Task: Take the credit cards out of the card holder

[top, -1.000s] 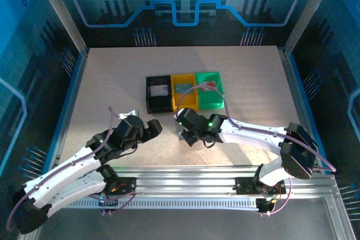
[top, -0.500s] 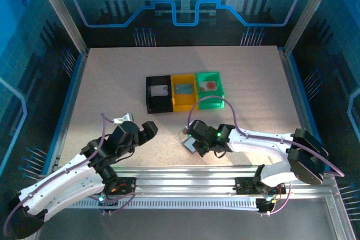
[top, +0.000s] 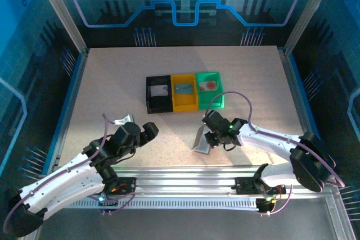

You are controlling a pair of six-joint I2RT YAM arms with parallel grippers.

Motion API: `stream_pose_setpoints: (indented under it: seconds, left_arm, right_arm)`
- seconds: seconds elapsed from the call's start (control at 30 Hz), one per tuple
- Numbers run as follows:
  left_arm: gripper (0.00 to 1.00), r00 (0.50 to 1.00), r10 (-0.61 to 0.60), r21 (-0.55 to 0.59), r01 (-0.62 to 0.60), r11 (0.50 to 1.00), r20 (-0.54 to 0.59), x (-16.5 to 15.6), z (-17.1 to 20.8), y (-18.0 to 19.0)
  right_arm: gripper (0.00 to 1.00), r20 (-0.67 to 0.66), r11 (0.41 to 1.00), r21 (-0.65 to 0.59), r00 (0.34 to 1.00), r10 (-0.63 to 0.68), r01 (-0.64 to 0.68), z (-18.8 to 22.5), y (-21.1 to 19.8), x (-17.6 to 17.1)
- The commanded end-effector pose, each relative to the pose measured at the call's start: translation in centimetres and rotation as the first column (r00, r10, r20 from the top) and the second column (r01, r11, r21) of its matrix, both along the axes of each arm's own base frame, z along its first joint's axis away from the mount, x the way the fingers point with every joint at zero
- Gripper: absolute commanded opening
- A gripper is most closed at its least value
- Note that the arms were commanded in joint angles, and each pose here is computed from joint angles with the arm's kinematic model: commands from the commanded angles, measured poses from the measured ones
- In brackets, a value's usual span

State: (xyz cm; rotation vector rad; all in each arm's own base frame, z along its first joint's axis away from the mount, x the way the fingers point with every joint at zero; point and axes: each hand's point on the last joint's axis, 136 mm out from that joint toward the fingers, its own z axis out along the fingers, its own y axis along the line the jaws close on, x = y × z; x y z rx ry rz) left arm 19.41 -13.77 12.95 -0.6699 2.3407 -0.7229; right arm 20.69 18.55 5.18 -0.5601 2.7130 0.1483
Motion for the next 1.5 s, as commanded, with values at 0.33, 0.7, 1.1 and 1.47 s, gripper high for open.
stream_pose_setpoints:
  seconds: [0.33, 0.7, 1.1, 1.47]
  left_arm:
    - [0.95, 0.999, 0.002, 0.061, 0.000, 0.998, -0.044, -0.2, -1.3, 0.0]
    - [0.95, 0.999, -0.020, 0.086, 0.022, 0.996, -0.033, -0.1, -0.3, -0.6]
    - [0.91, 0.996, -0.081, 0.148, 0.085, 0.985, -0.031, 0.3, -0.1, -2.4]
    - [0.83, 0.986, -0.162, 0.180, 0.164, 0.970, -0.022, 0.6, -1.6, -5.4]
  right_arm:
    - [0.30, 0.020, 0.998, 0.053, 0.999, 0.026, -0.027, 1.8, 4.2, 2.4]
    - [0.35, -0.019, 0.978, 0.163, 0.991, 0.133, -0.128, 2.5, 10.5, 0.7]
    - [0.24, -0.163, 0.949, 0.310, 0.979, 0.121, -0.066, 1.2, 12.4, -0.8]
    - [0.18, -0.288, 0.932, 0.352, 0.957, 0.015, 0.091, -0.2, 10.5, -0.9]
